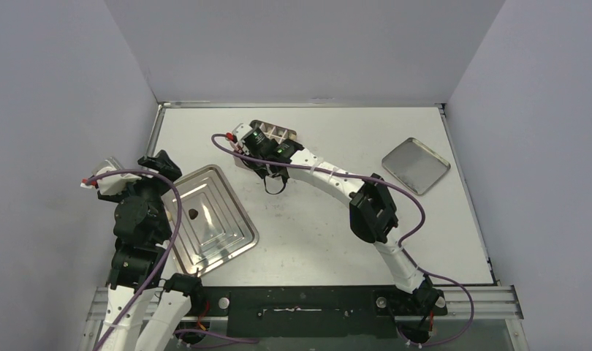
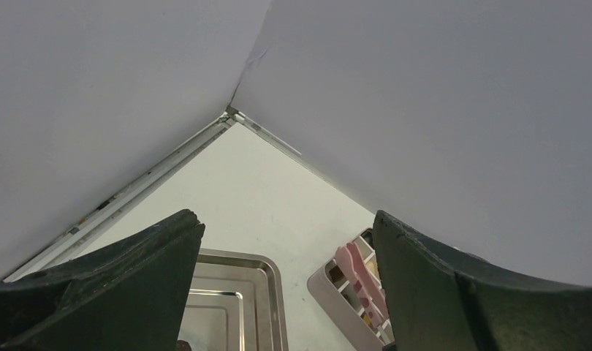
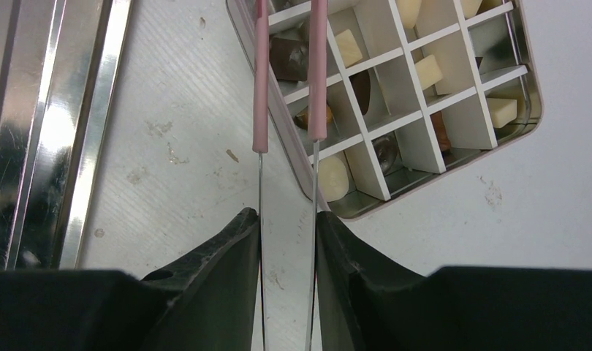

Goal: Pack the chocolate
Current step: Place the fake chocolate in the packing box.

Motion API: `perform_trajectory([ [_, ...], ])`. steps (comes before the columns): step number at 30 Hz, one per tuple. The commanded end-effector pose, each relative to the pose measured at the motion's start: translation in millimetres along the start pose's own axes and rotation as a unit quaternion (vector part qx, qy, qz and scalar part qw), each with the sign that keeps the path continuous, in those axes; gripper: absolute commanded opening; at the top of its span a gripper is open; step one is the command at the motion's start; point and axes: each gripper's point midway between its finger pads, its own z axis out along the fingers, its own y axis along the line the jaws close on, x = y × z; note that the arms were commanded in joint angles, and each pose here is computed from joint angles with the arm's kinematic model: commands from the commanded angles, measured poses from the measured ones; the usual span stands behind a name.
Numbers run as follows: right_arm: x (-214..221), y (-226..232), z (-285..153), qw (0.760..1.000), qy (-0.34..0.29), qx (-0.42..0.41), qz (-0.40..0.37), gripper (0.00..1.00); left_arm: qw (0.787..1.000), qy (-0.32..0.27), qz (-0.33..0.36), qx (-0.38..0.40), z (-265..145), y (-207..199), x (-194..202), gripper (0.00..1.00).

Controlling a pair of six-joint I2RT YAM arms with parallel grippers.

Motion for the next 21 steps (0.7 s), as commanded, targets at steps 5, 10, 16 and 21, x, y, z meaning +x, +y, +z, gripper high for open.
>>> perform_trajectory([
  [5,-35,-25,-34,0.998,-0.054,0.034,0.022,0.34,0.999,0.005,-0.007,0.040,1,-20,-6,0.85],
  [10,-37,-25,-41,0.998,-0.054,0.030,0.028,0.35,0.999,0.013,-0.007,0.048,-1,-22,-2,0.85],
  [16,-42,-34,-69,0.995,-0.072,0.034,0.065,0.31,0.998,0.029,0.002,0.061,-2,-26,9,0.85],
  [21,-12,-79,-94,0.983,-0.055,0.112,0.134,0.29,0.992,0.085,0.034,0.087,-4,-34,38,0.85],
])
